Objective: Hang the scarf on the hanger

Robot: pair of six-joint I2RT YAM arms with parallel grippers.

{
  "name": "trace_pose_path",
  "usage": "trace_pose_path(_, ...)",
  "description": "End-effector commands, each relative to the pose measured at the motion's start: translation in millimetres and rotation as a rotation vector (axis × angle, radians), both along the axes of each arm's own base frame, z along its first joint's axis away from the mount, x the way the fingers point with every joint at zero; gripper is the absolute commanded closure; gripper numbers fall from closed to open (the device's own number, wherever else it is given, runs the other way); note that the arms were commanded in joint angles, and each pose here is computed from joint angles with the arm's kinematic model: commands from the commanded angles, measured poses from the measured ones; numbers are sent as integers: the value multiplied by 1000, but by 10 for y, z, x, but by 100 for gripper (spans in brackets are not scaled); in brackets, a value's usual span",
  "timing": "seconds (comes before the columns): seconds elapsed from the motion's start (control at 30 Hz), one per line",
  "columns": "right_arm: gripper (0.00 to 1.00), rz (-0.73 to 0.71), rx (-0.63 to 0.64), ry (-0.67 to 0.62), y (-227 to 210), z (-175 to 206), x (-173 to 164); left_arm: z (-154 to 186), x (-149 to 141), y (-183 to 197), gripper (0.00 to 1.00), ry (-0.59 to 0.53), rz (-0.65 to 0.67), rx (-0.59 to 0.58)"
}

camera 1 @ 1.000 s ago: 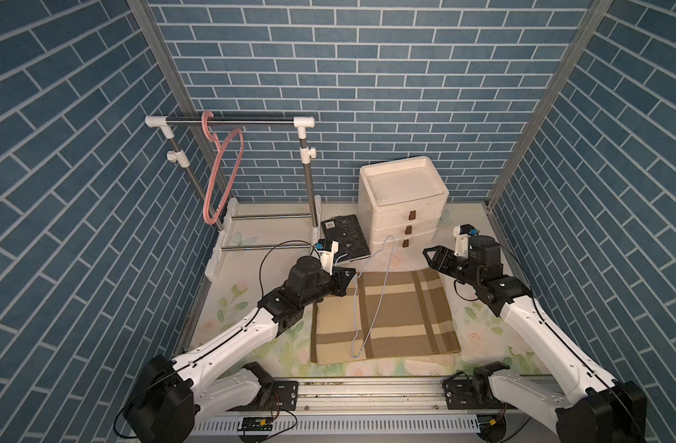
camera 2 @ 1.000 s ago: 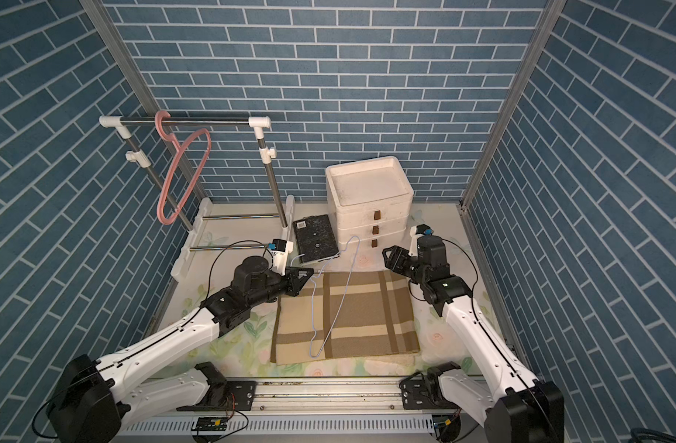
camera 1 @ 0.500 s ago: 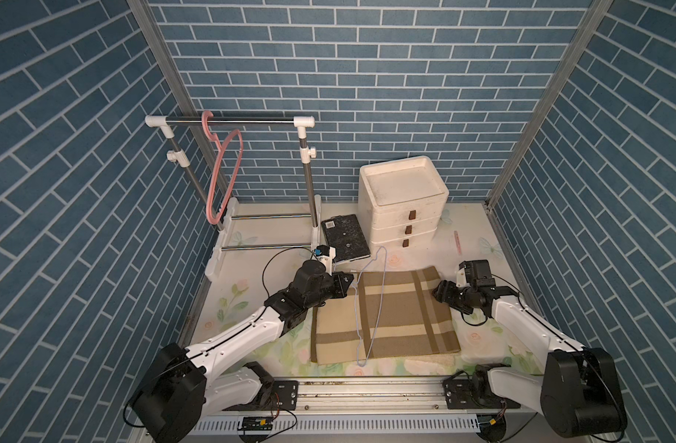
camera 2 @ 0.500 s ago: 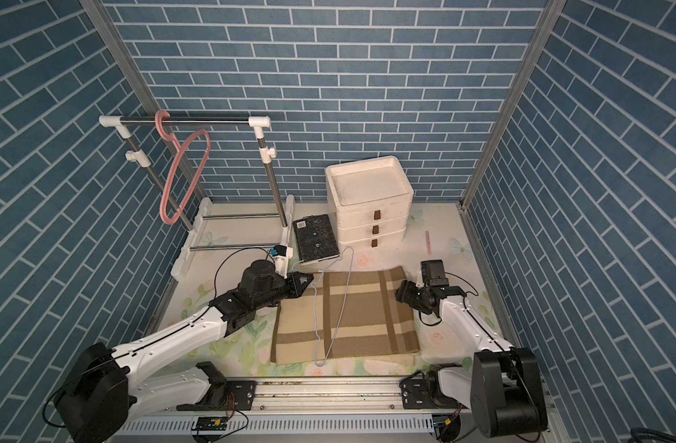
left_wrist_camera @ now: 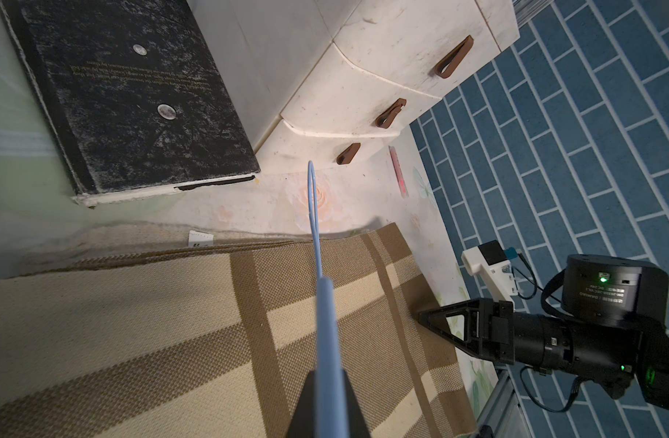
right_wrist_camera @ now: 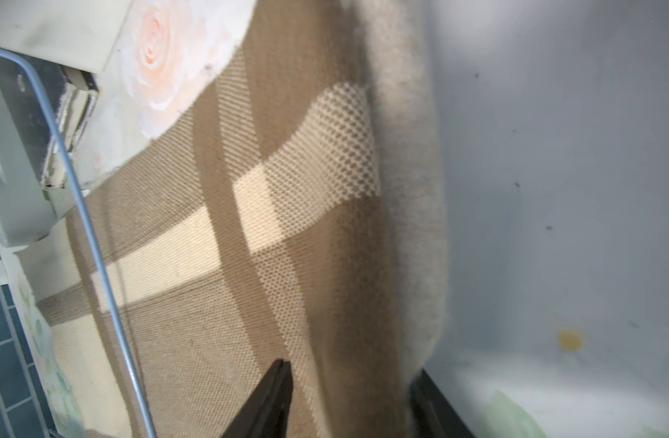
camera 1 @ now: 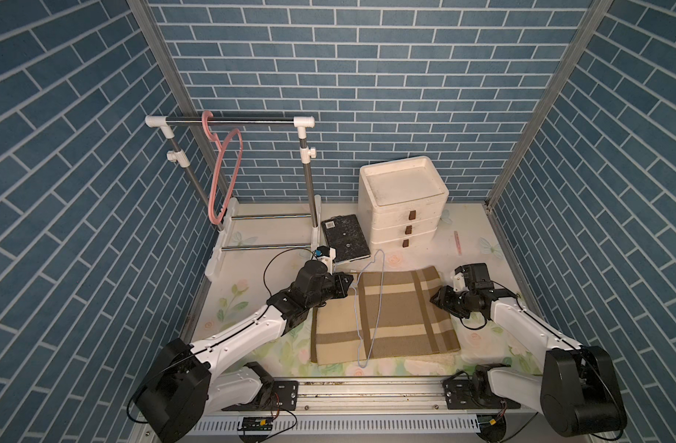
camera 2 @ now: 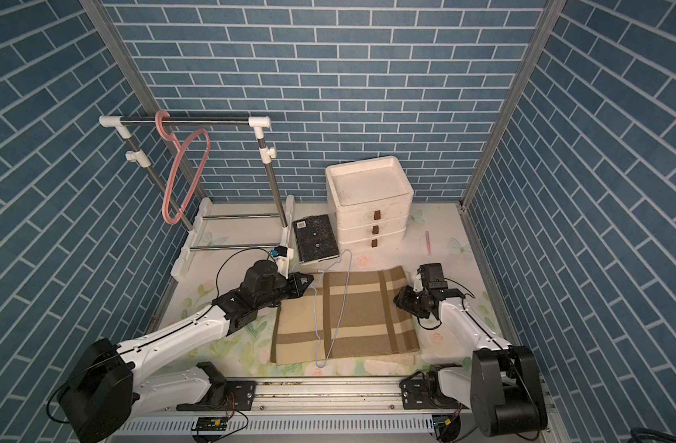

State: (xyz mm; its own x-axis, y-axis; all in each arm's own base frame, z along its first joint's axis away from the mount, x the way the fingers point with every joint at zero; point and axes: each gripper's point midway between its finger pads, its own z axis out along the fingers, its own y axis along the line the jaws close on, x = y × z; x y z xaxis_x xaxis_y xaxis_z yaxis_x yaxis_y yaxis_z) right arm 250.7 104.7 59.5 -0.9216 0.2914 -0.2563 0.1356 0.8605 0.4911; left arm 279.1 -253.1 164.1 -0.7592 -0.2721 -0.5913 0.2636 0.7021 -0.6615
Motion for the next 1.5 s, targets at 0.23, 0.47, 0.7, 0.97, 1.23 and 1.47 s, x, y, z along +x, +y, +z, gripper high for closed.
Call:
trace_pose_path(0.23, 51, 81, -40, -4, 231, 255, -20, -70, 4, 20, 100, 5, 2, 17)
trace_pose_path(0.47, 50, 108, -130, 28, 222, 264, -113, -68, 4, 28, 100, 5, 3, 22)
trace_pose_path(0.7, 49, 97, -169, 42, 153, 274, -169, -68, 3, 29, 100, 4, 0, 29)
trace_pose_path(0.97, 51, 97, -182, 50, 132, 314, -222, -64, 1, 33, 100, 1, -2, 35)
trace_pose_path(1.23, 55, 100, -173, 37, 151, 393, -202, -71, 7, 33, 100, 1, -1, 38)
trace_pose_path(1.47, 55, 95, -124, 57, 210, 210, -264, -75, 12, 24, 100, 0, -4, 36)
